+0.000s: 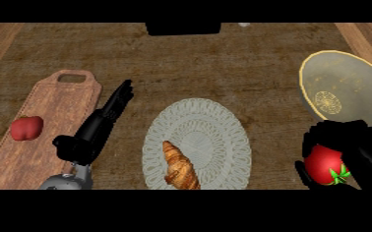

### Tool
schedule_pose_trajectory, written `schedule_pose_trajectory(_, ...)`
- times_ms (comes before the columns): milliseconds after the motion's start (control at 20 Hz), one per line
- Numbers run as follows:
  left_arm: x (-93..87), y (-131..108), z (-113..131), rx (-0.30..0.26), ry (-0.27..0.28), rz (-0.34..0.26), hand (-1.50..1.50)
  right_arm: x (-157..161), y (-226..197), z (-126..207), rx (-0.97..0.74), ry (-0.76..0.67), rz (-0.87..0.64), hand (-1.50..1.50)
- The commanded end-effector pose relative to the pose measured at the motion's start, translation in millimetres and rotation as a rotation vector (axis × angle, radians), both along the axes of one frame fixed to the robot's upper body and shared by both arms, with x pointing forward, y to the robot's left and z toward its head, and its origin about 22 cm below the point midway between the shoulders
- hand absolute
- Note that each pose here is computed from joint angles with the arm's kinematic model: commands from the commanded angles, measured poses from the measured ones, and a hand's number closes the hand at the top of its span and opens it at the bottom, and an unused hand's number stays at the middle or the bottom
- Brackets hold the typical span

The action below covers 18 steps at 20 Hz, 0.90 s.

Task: Pick the tomato from the placemat and place it in the bowl

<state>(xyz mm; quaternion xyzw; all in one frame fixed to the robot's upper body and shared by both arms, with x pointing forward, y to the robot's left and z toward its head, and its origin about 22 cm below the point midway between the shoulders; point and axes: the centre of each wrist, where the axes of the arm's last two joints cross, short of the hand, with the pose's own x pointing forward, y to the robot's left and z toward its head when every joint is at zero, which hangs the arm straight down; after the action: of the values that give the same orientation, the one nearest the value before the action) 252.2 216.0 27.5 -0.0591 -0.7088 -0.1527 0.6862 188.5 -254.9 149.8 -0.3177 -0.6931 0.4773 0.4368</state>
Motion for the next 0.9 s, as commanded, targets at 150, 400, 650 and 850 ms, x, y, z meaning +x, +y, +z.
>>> schedule_pose_trajectory(150,4.3,-5.1,15.2,-0.007,-0.004,-0.041,0.0,1.3,-33.3,46.3,0.249,-0.024,-0.105,1.5)
schedule_pose_trajectory(400,-3.4,-17.1,9.9,-0.002,0.012,-0.057,0.0,35.6,-87.5,51.5,0.143,-0.06,-0.205,1.5)
schedule_pose_trajectory(650,5.8,-24.3,14.4,-0.013,0.009,-0.059,0.0,62.5,-97.1,21.1,0.03,-0.196,-0.315,1.5)
schedule_pose_trajectory(850,18.3,-16.9,24.1,-0.009,-0.006,-0.056,0.0,92.7,-131.5,-0.2,0.019,-0.225,-0.333,1.5)
